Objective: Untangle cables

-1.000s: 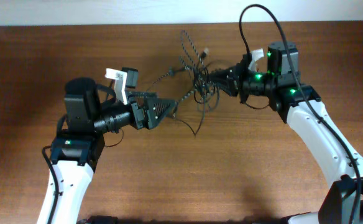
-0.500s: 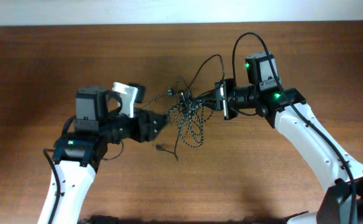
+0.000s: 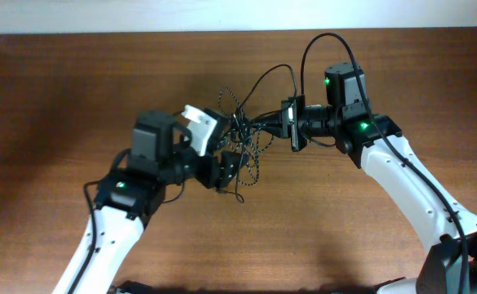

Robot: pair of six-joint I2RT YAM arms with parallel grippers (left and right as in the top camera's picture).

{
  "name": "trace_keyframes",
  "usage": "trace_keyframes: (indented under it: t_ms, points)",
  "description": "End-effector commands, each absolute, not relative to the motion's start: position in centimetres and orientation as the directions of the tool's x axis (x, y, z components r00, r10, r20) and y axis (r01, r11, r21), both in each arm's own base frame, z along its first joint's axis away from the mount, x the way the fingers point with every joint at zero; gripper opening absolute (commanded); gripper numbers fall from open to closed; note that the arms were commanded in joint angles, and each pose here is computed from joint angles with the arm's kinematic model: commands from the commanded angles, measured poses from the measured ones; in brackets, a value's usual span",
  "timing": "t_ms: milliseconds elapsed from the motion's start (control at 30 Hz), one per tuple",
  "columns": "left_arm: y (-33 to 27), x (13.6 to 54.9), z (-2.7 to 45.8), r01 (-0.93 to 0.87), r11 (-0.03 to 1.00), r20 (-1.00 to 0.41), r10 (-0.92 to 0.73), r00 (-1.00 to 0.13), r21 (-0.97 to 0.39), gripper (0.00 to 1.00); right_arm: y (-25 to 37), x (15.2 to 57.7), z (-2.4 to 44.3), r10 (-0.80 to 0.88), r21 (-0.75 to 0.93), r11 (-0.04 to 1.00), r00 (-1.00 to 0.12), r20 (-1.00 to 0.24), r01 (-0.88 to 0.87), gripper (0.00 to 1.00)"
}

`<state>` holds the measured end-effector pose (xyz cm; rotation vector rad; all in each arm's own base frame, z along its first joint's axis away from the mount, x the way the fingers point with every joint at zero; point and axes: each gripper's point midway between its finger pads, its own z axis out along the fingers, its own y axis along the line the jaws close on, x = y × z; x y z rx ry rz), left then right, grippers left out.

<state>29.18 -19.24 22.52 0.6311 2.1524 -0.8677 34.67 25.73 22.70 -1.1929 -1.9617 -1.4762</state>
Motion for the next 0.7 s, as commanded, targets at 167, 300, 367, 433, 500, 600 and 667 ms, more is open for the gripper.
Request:
trace_keyframes:
  t_ms: [167,300,367,433,500,600,667]
  points:
    - [-17.5,30.8,16.8,0.441,0.849,-0.636,0.171,-0.752,-0.292,0.00,24.4,36.8,23.0,0.512,0.693,0.071,-0.623,0.592,0.717,0.04]
    - [-9.6,28.7,18.3,0.209,0.974,-0.630,0.105,-0.770,-0.093,0.00,19.6,41.3,21.1,0.742,0.809,0.175,-0.616,0.266,0.561,0.04]
    - [-5.9,27.2,21.2,0.029,0.993,-0.687,-0.058,-0.724,-0.115,0.00,15.3,43.4,20.6,0.812,0.829,0.258,-0.576,0.093,0.497,0.04]
    - [-4.2,26.1,23.9,-0.020,0.989,-0.754,-0.127,-0.644,-0.149,0.00,10.9,44.4,19.8,0.855,0.811,0.298,-0.519,0.008,0.504,0.04]
    - [-2.6,25.2,25.4,-0.082,0.980,-0.784,-0.195,-0.589,-0.183,0.00,6.3,43.8,18.0,0.910,0.749,0.256,-0.415,0.027,0.611,0.04]
    - [-0.9,25.0,25.5,-0.236,0.927,-0.754,-0.375,-0.539,-0.292,0.00,2.7,41.6,15.6,0.925,0.654,0.262,-0.379,0.041,0.709,0.04]
    - [-0.9,25.5,24.8,-0.263,0.918,-0.732,-0.396,-0.555,-0.297,0.00,2.2,41.2,15.4,0.854,0.639,0.443,-0.513,-0.087,0.629,0.14]
